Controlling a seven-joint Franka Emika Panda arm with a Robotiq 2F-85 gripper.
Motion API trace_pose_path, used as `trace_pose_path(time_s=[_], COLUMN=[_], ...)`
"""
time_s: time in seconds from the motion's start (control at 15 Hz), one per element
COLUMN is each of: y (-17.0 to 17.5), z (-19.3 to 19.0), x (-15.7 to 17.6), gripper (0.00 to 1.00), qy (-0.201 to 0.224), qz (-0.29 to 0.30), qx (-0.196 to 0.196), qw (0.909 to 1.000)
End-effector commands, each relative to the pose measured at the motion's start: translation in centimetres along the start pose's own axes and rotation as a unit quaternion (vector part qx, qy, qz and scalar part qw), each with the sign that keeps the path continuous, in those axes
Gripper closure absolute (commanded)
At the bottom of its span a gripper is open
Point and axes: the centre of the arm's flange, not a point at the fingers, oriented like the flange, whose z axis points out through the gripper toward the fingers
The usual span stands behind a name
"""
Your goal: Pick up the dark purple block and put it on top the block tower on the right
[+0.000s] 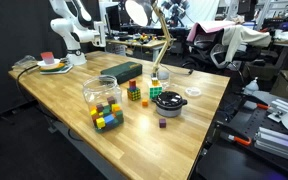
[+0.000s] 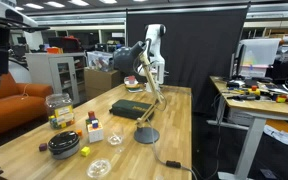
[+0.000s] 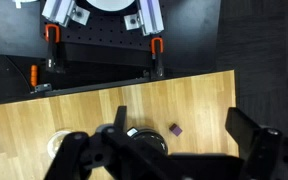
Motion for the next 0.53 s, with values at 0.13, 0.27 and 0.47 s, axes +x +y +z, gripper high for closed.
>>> trace_pose_path(time_s=[0.13, 0.27, 0.47], y=[-1.2, -3.0, -5.5], z=[1.2, 3.2, 6.1], x=[0.7, 2.3, 4.6], gripper=[0.0, 0.0, 0.0], qy=[-0.011, -0.03, -0.039], qz=[0.001, 0.016, 0.058], qx=[0.006, 0.023, 0.033], qw=[0.9999, 0.9992, 0.997])
